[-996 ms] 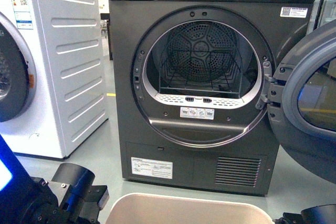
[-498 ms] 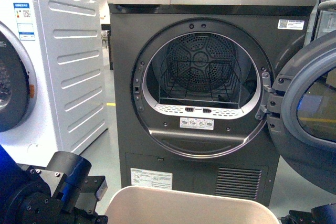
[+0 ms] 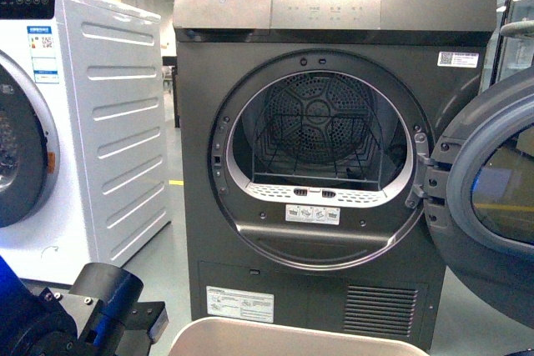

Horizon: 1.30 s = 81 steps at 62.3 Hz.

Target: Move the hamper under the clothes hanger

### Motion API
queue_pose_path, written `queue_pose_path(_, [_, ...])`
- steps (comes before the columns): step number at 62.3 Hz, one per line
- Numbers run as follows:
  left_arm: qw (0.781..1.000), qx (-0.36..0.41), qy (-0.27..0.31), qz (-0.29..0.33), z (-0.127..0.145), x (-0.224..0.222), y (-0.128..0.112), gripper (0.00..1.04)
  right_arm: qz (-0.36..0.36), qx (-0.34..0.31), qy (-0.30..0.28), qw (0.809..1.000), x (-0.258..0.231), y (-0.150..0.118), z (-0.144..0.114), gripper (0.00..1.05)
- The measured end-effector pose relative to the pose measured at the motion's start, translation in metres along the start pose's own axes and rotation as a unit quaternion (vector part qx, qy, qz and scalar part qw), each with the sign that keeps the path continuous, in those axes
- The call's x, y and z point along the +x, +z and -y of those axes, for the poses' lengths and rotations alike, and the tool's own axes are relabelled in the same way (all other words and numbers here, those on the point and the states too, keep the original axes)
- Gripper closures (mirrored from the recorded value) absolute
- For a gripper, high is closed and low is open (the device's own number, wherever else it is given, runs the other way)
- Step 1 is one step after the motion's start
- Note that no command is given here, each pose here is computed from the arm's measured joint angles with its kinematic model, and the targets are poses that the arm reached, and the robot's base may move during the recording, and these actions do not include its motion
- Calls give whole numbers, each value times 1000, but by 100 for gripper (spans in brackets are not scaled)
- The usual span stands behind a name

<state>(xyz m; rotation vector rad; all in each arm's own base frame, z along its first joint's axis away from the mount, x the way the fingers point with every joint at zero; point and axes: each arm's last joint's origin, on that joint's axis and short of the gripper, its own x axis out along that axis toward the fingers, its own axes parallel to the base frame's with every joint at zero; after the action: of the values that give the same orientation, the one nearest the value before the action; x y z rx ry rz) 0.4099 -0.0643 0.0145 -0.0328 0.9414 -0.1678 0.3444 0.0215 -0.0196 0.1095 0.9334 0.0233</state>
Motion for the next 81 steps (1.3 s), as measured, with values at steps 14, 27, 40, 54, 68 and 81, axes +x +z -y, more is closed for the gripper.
queue_pose_path(14, [1000, 0, 0, 0, 0, 0, 0, 101, 0, 0, 0, 1000, 0, 0, 0, 102])
queue_pose_path(27, [1000, -3, 6, -1, -3, 0, -1, 101, 0, -4, 6, 1000, 0, 0, -3, 102])
queue_pose_path(40, [1000, -11, 13, 0, -11, -1, -1, 101, 0, -10, 18, 1000, 0, 0, -9, 102])
queue_pose_path(54, [1000, 3, -4, 1, 3, 0, 0, 101, 7, 1, -4, 1000, -1, 3, 2, 102])
queue_pose_path(68, [1000, -1, 3, 2, -1, 0, 0, 101, 5, -2, 0, 1000, -1, 3, 0, 102])
queue_pose_path(81, [1000, -2, 4, 2, -2, 0, 0, 101, 5, -3, 3, 1000, -1, 3, -1, 102])
